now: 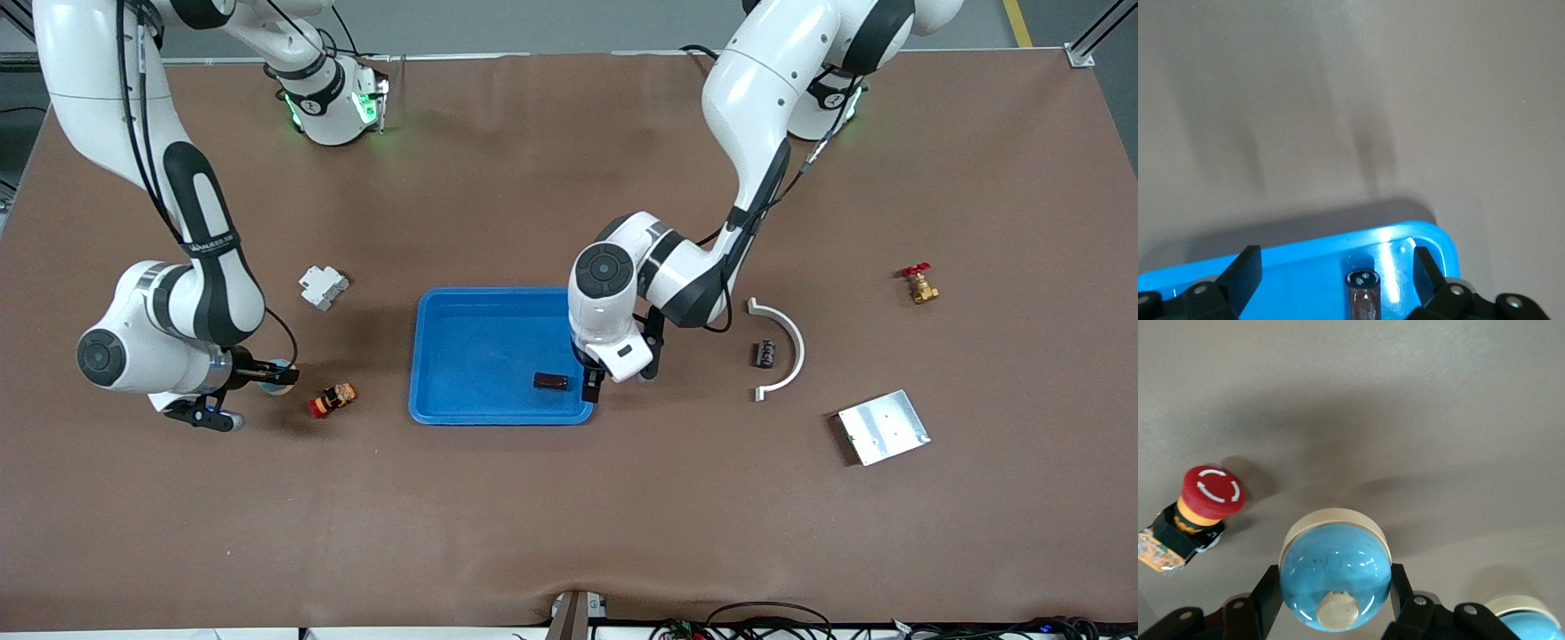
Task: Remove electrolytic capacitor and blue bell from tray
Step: 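Place the second bell beside the first bell, then retract the right arm, then grasp the second brown capacitor in the tray with the left gripper, then carry the capacitor with the left gripper to the white arc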
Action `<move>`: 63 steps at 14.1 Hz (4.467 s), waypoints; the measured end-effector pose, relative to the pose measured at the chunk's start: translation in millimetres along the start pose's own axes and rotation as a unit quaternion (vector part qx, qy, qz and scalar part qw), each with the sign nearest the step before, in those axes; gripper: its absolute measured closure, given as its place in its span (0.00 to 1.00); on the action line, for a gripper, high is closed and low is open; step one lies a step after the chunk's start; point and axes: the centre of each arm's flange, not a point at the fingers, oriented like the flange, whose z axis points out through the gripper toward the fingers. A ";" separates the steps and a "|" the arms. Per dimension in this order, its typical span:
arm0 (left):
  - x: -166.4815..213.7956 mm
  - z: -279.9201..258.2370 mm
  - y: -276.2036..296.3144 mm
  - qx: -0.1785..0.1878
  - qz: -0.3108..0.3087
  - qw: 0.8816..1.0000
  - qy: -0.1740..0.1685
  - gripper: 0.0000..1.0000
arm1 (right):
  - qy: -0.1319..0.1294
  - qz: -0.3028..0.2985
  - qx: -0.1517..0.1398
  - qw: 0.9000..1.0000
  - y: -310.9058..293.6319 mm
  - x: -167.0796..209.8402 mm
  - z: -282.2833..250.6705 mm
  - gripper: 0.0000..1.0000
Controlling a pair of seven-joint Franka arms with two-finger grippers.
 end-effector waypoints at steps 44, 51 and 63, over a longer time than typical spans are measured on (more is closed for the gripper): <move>-55.0 36.1 -7.2 -0.016 0.067 0.998 0.001 0.67 | 0.074 -0.048 -0.043 0.995 19.9 -145.6 -383.4 0.00; -18.3 -80.5 13.8 0.013 0.319 0.947 0.015 0.67 | 0.074 -0.056 -0.044 0.995 17.0 -146.0 -383.6 0.00; 147.5 -142.6 12.6 0.068 0.587 0.807 -0.005 0.67 | 0.087 -0.068 -0.043 0.993 15.7 -145.4 -390.4 0.00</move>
